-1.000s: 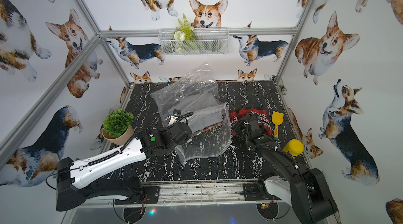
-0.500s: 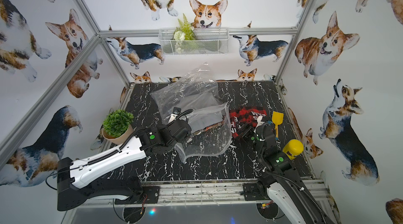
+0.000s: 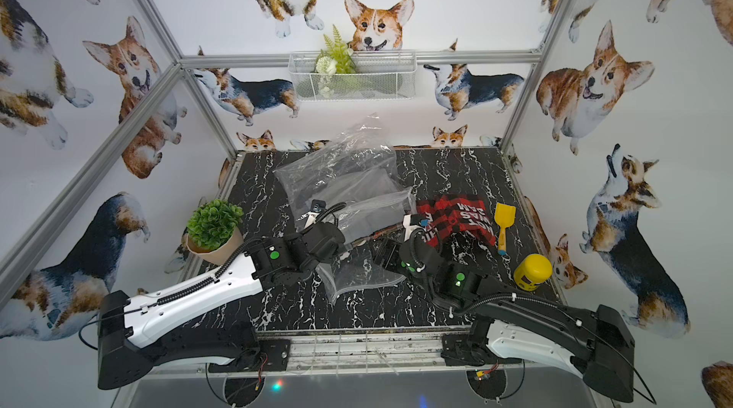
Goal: Take the shirt out of the vacuum bag
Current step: Take out the shirt from the vacuum bag.
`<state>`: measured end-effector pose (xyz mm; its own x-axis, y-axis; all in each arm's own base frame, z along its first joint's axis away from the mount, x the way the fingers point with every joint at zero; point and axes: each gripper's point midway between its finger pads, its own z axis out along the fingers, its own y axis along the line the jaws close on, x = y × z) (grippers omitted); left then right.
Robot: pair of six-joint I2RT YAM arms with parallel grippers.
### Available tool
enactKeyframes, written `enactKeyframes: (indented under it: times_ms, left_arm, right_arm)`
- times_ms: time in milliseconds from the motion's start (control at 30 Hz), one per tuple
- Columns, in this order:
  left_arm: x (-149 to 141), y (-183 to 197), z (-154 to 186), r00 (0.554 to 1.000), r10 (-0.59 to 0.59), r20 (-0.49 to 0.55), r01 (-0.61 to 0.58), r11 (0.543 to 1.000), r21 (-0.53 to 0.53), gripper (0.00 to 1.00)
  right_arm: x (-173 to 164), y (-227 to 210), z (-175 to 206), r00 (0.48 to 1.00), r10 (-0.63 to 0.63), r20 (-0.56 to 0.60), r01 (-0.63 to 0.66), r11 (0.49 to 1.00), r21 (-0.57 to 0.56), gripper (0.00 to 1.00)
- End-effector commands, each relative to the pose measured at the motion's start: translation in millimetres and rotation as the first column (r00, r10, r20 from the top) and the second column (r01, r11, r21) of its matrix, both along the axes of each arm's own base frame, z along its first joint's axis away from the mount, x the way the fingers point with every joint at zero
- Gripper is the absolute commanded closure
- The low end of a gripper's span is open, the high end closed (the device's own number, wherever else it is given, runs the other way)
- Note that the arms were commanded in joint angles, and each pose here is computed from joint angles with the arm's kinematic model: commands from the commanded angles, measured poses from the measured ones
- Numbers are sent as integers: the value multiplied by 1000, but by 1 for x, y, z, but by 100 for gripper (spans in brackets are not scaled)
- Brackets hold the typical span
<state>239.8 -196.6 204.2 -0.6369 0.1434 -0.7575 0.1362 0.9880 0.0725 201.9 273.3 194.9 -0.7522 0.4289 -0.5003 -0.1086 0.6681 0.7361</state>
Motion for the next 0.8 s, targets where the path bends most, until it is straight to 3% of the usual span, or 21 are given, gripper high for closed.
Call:
enactKeyframes:
  times_ms: [0, 200, 433, 767]
  left_arm:
    - [1, -6, 6, 1000, 14, 18, -12, 995, -97, 100]
    - [-2, -8, 1, 1000, 7, -3, -7, 994, -107, 100]
    - [-4, -6, -1, 1000, 3, -8, -4, 994, -114, 100]
    - [-6, -7, -5, 1000, 0, -18, -2, 993, -115, 100]
  right_arm:
    - [20, 17, 14, 996, -88, 24, 85, 990, 116, 16]
    - [38, 41, -18, 994, -104, -16, 105, 992, 67, 16]
    - [72, 34, -69, 974, -183, -137, 199, 973, 118, 16]
    - [113, 47, -81, 965, -192, -179, 219, 964, 149, 17]
